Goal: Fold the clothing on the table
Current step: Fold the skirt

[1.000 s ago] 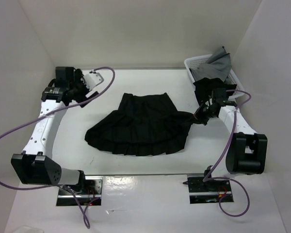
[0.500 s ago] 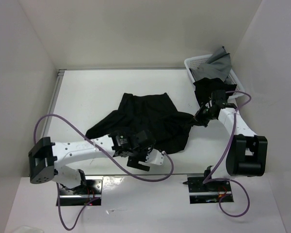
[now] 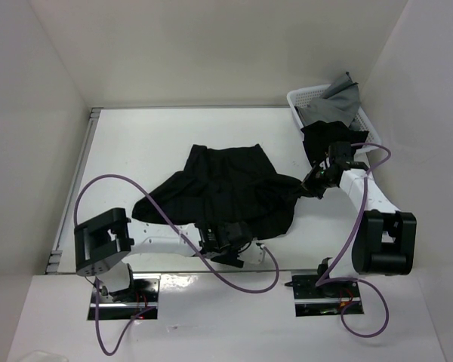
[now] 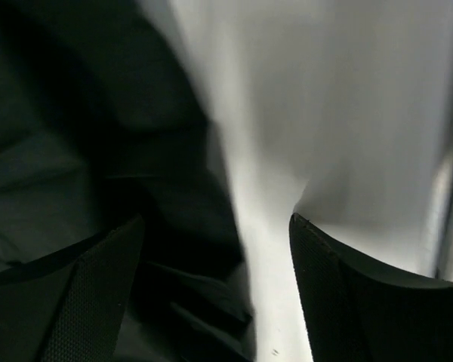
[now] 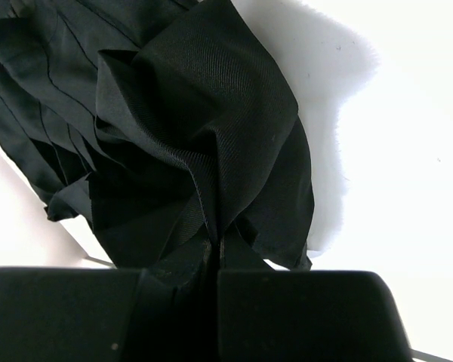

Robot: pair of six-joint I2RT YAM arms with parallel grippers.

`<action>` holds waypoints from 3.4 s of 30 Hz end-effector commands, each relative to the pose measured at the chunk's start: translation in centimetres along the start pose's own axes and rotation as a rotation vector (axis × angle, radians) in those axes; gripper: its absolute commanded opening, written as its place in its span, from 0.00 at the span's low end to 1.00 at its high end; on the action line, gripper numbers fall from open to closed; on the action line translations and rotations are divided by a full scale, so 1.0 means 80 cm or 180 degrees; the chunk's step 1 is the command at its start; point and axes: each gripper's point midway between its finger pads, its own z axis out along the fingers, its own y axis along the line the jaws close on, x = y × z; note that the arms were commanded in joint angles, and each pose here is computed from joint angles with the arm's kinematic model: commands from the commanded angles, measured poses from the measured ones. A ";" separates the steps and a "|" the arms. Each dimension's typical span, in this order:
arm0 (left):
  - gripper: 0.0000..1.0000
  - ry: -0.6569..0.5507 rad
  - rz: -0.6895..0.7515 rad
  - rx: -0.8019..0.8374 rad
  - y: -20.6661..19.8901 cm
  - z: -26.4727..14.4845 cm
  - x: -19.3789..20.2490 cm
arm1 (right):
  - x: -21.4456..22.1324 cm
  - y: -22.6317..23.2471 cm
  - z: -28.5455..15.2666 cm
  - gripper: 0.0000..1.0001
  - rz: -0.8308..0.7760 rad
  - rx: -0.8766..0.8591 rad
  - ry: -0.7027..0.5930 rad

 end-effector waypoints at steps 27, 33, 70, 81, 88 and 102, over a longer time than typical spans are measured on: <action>0.00 -0.0175 -0.0533 -0.0758 0.114 -0.133 0.008 | -0.007 0.020 -0.035 0.00 -0.0275 -0.0127 -0.0293; 0.00 -0.0136 -0.0264 -0.0908 0.159 -0.148 0.011 | -0.010 0.016 -0.054 0.00 -0.0227 -0.0101 -0.0357; 0.00 -0.0110 -0.1987 0.0839 0.222 0.085 0.170 | 0.106 0.211 -0.120 1.00 -0.1706 -0.1122 -0.0801; 0.00 -0.0113 -0.2048 0.0946 0.213 0.087 0.168 | 0.254 0.158 0.004 0.00 -0.1614 -0.0725 -0.0115; 0.00 -0.0109 -0.2077 0.0947 0.209 0.081 0.168 | 0.173 0.113 0.088 0.00 -0.1337 0.0352 -0.0504; 0.01 -0.0107 -0.1771 0.0982 0.184 0.068 0.154 | 0.002 0.135 0.074 0.00 -0.1040 0.0685 -0.1614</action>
